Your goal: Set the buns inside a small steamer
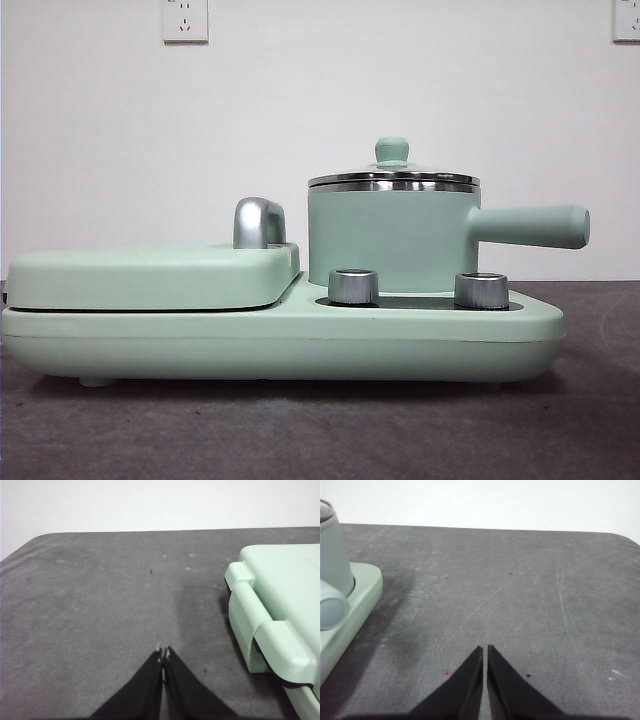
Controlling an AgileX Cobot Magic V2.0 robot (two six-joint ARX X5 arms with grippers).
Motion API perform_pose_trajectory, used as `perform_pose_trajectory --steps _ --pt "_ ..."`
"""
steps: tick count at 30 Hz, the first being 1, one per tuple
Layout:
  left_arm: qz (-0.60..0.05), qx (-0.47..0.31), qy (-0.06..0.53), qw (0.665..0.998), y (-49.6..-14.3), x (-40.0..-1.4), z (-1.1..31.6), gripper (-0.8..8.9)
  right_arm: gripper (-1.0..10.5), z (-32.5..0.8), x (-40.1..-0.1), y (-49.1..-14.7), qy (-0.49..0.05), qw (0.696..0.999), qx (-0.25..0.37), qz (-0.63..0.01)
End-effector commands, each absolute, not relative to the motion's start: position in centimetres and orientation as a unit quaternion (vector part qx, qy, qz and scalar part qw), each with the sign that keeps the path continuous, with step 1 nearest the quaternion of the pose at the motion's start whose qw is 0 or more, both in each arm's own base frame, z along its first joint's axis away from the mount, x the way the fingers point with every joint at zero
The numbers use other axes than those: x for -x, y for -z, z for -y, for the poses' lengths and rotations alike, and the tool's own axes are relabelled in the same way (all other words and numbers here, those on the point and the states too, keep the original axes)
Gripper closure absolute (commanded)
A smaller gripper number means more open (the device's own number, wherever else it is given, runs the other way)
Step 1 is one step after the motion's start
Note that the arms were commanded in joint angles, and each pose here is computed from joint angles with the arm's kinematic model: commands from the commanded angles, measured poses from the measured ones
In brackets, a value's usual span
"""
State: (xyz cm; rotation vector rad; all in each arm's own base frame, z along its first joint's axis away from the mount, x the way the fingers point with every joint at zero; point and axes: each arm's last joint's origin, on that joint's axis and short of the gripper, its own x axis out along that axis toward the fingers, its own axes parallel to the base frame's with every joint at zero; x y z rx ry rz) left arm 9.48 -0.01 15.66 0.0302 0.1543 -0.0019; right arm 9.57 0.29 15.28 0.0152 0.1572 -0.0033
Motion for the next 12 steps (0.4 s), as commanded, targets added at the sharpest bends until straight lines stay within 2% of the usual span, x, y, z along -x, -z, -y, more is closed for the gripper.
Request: perform_pose_trajectory --steps 1,12 --pt "-0.088 -0.013 -0.001 0.996 -14.99 -9.56 -0.01 8.07 9.3 -0.26 -9.6 -15.23 0.005 0.997 -0.006 -0.075" --pt "-0.088 -0.013 -0.001 0.996 -14.99 -9.56 -0.01 8.07 9.3 -0.26 -9.6 -15.26 0.005 0.997 -0.006 -0.074"
